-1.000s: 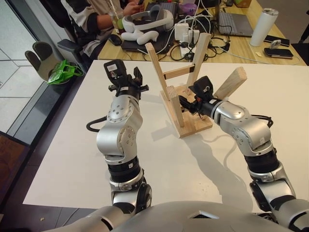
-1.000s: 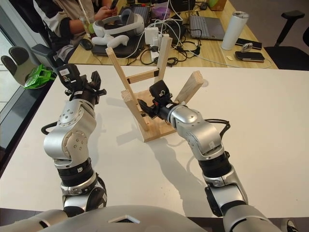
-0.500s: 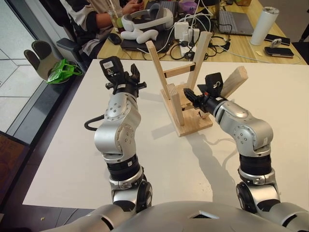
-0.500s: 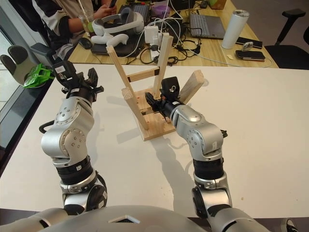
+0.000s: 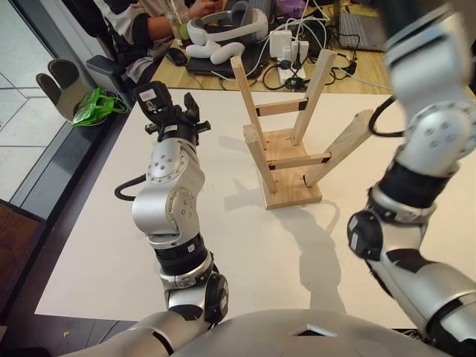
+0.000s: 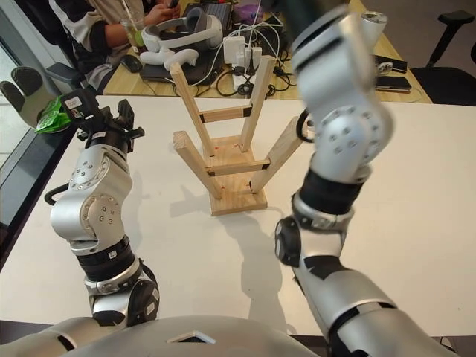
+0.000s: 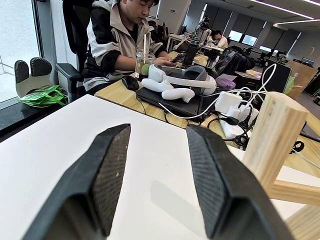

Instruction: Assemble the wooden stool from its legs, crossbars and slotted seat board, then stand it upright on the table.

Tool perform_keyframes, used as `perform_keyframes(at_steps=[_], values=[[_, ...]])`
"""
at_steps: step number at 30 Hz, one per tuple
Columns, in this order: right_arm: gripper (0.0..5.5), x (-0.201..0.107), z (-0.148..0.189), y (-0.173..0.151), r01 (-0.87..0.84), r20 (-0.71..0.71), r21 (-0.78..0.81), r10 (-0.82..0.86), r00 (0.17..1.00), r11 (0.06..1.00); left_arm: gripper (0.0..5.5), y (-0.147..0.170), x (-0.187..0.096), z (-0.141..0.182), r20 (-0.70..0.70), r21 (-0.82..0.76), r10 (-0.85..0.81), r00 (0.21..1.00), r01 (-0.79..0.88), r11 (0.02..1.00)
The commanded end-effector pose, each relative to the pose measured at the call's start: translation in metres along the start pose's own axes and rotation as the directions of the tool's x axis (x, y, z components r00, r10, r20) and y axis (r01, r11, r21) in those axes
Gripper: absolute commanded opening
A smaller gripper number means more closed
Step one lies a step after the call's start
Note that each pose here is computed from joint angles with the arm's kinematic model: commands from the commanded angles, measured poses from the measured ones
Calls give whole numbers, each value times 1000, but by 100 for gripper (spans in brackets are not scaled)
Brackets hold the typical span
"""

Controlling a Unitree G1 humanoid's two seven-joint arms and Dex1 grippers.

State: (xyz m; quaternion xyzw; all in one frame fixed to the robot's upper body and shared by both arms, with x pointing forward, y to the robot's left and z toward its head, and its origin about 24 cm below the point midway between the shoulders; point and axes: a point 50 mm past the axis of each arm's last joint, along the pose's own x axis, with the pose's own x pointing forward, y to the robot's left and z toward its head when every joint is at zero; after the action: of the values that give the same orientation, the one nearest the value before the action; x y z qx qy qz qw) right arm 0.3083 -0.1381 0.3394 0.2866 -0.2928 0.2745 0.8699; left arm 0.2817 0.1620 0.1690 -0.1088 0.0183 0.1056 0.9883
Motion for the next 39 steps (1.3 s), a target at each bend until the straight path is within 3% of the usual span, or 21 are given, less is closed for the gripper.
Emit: perform_keyframes(at_steps=[1, 5, 8, 11, 14, 15, 16, 18, 19, 20, 21, 26, 29, 32, 36, 39], values=[[290, -32, 38, -76, 337, 72, -132, -330, 941, 932, 192, 19, -14, -8, -28, 59, 14, 1000, -12, 998], [222, -102, 36, -142, 628, 36, -266, -643, 765, 732, 135, 40, -30, -12, -34, 139, 30, 999, -25, 990], [166, -154, -3, -157, 698, -148, -319, -761, 632, 641, 85, 48, -36, -14, -50, 185, 54, 997, -44, 982], [118, -177, -51, -126, 628, -377, -283, -686, 622, 725, 43, 47, -37, -17, -79, 234, 65, 995, -45, 971], [92, -169, -88, -69, 483, -580, -42, -415, 701, 875, 20, 29, -32, -26, -179, 187, 73, 981, -39, 982], [92, -166, -97, -48, 413, -637, 55, -287, 716, 909, 20, 3, -32, -28, -232, 104, -27, 972, 53, 993], [92, -164, -102, -31, 347, -675, 125, -177, 716, 930, 20, -29, -38, -31, -301, 12, -187, 935, 200, 980], [92, -161, -106, -6, 243, -714, 250, 9, 700, 937, 20, -109, -81, -24, -344, -202, -654, 673, 627, 752], [92, -159, -106, -1, 213, -724, 264, 47, 688, 941, 20, -132, -101, -17, -324, -253, -779, 537, 744, 619], [92, -156, -107, -1, 211, -731, 252, 43, 681, 944, 20, -142, -113, -14, -322, -253, -828, 458, 801, 542], [92, -154, -107, -5, 227, -736, 224, 12, 677, 948, 20, -141, -115, -18, -348, -232, -824, 448, 810, 539], [92, -158, -106, -23, 307, -745, 92, -139, 652, 947, 20, -97, -89, -39, -486, -51, -645, 590, 718, 695], [92, -167, -97, -48, 388, -709, -33, -295, 640, 921, 20, -59, -69, -39, -505, 59, -496, 706, 602, 796], [92, -170, -87, -59, 342, -686, -158, -352, 636, 926, 20, -35, -57, -33, -487, 110, -393, 780, 502, 858], [92, -170, -98, -64, 223, -695, -328, -394, 601, 918, 20, -41, -53, -26, -447, 94, -415, 793, 502, 860], [92, -161, -108, -75, 175, -658, -414, -427, 620, 893, 20, -54, -56, -27, -444, 73, -463, 767, 546, 835]])
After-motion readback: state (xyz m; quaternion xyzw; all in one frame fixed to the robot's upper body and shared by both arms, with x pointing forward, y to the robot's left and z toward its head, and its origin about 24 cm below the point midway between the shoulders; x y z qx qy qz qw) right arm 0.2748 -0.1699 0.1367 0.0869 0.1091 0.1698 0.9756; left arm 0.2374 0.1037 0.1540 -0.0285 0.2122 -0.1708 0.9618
